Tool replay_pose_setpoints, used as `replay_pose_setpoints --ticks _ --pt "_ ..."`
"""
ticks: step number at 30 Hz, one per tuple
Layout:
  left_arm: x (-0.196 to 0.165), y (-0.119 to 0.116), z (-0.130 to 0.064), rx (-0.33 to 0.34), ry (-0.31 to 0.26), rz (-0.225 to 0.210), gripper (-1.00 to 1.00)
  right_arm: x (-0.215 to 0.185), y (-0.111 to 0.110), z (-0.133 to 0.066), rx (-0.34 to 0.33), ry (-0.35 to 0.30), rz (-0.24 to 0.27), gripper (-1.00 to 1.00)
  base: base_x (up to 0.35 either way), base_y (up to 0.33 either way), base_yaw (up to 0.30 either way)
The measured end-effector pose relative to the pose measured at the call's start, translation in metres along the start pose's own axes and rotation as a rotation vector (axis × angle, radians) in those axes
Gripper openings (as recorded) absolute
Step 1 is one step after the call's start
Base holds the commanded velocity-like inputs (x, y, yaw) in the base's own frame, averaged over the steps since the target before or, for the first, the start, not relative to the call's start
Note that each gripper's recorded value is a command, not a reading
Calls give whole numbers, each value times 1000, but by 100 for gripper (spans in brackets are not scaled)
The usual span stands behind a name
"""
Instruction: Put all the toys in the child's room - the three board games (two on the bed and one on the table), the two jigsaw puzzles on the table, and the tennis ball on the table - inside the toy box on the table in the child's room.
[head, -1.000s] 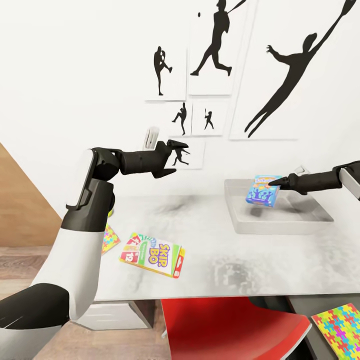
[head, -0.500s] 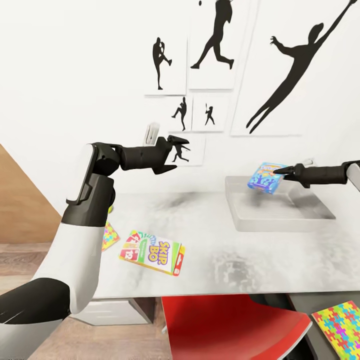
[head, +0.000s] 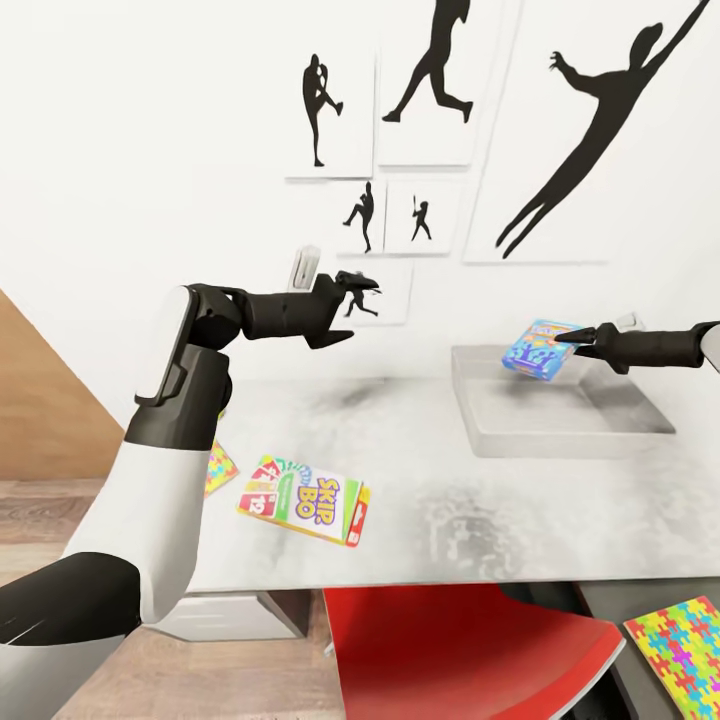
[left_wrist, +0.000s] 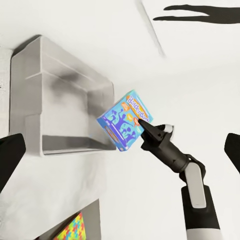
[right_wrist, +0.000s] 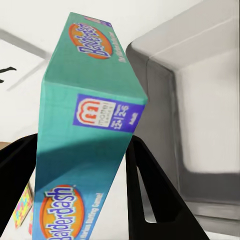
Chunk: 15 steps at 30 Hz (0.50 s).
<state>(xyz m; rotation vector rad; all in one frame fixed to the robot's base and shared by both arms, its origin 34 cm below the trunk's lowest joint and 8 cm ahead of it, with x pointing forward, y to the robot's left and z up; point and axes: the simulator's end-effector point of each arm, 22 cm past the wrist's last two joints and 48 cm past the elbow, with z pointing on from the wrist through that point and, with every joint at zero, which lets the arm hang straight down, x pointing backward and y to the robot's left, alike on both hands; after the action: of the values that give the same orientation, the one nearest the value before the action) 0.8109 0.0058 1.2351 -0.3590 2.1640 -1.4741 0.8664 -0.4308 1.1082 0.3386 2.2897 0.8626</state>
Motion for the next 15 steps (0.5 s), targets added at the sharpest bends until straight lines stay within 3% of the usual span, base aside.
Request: replay_pose_setpoints --ticks 15 --pt "0 19 10 -18 13 -26 100 9 -21 13 39 17 19 -100 0 0 0"
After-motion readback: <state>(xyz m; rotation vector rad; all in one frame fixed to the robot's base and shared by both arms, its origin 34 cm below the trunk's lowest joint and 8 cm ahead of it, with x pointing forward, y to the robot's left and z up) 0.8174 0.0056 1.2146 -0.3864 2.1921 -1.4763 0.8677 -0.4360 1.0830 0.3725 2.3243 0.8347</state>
